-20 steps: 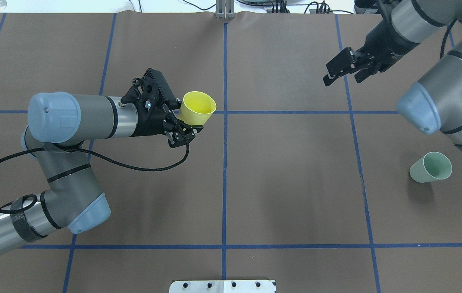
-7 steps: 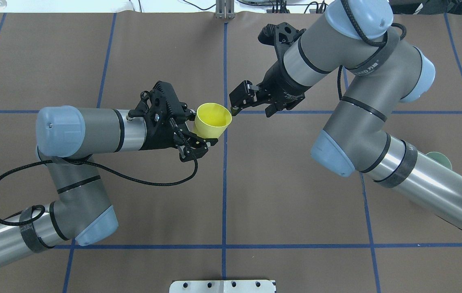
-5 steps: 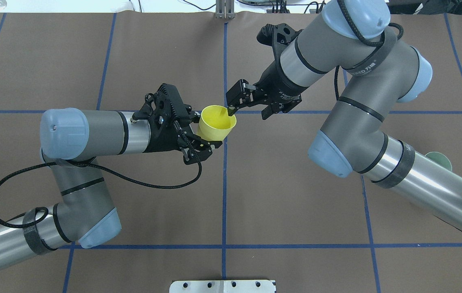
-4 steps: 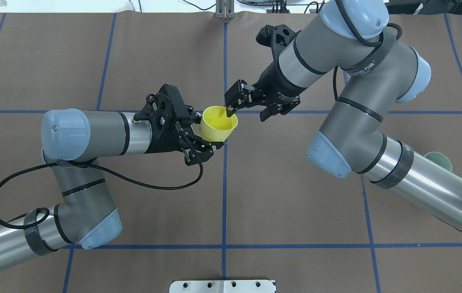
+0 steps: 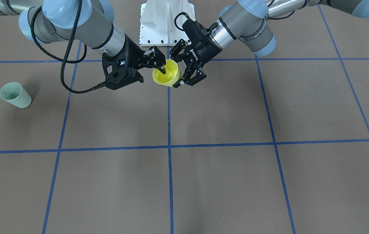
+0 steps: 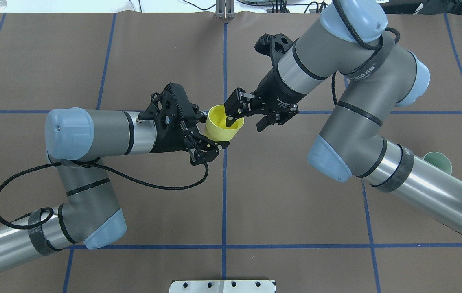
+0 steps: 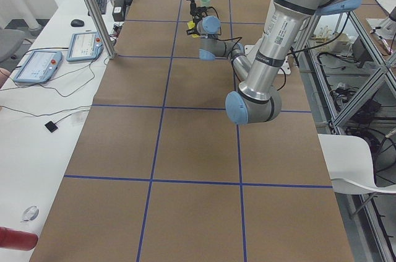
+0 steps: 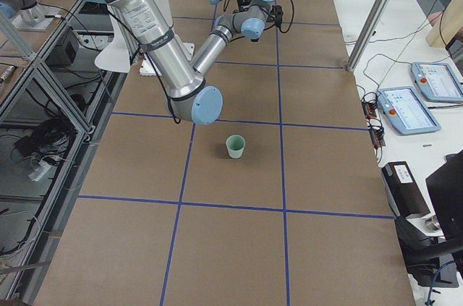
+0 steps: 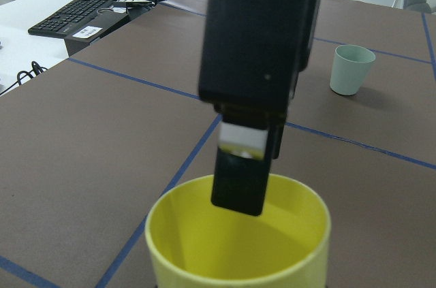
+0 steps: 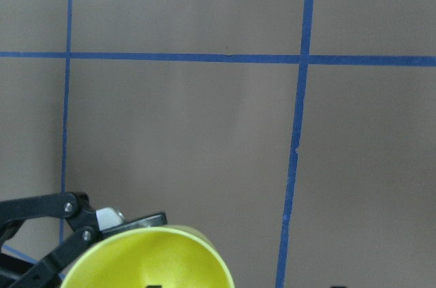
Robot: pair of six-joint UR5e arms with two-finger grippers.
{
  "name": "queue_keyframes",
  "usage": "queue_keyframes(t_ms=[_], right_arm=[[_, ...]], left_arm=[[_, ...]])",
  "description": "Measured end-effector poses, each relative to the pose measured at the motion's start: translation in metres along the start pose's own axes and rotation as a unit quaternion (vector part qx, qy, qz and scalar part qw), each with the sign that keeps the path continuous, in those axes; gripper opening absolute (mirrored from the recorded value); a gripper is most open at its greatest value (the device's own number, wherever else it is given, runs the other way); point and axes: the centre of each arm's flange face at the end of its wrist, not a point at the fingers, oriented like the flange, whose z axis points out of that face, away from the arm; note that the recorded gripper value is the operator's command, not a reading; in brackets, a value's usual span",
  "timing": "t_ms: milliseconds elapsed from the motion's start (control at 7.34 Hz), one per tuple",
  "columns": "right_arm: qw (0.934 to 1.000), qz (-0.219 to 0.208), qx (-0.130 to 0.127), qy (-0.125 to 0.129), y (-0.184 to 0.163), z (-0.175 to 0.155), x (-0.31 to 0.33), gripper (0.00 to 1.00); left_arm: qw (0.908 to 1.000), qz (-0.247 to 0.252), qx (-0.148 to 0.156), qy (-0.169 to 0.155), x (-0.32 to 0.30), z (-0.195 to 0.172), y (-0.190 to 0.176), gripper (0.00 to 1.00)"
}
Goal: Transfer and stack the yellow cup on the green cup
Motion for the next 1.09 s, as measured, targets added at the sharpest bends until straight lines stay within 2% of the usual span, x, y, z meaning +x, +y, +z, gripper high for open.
queue_keyframes(t_ms=[409, 545, 681, 817, 953, 1089], right_arm=[[0.9999, 0.003, -0.014, -0.005, 0.0029, -0.0001, -0.0003, 0.68], [0.9998, 0.004, -0.017, -0.006, 0.0034, -0.0004, -0.0007, 0.61], [0.9998, 0.004, -0.019, -0.007, 0.0037, -0.0004, -0.0011, 0.4], [0.9998, 0.004, -0.021, -0.007, 0.0038, -0.0003, -0.0011, 0.04], [0.9997, 0.005, -0.022, -0.008, 0.0038, -0.0006, -0.001, 0.0], [0.9997, 0.005, -0.023, -0.009, 0.0037, -0.0012, -0.0011, 0.0]], left_arm=[[1.0, 0.001, 0.003, 0.001, 0.0017, -0.0001, -0.0028, 0.0], [1.0, 0.001, 0.005, 0.002, 0.0023, -0.0005, -0.0038, 0.0], [1.0, 0.001, 0.006, 0.002, 0.0026, -0.0008, -0.0045, 0.02], [1.0, 0.001, 0.006, 0.003, 0.004, -0.0006, -0.0047, 0.07], [1.0, 0.001, 0.007, 0.005, 0.0063, -0.0003, -0.0053, 0.11], [0.9999, 0.002, 0.008, 0.007, 0.0084, -0.0002, -0.0068, 0.14]])
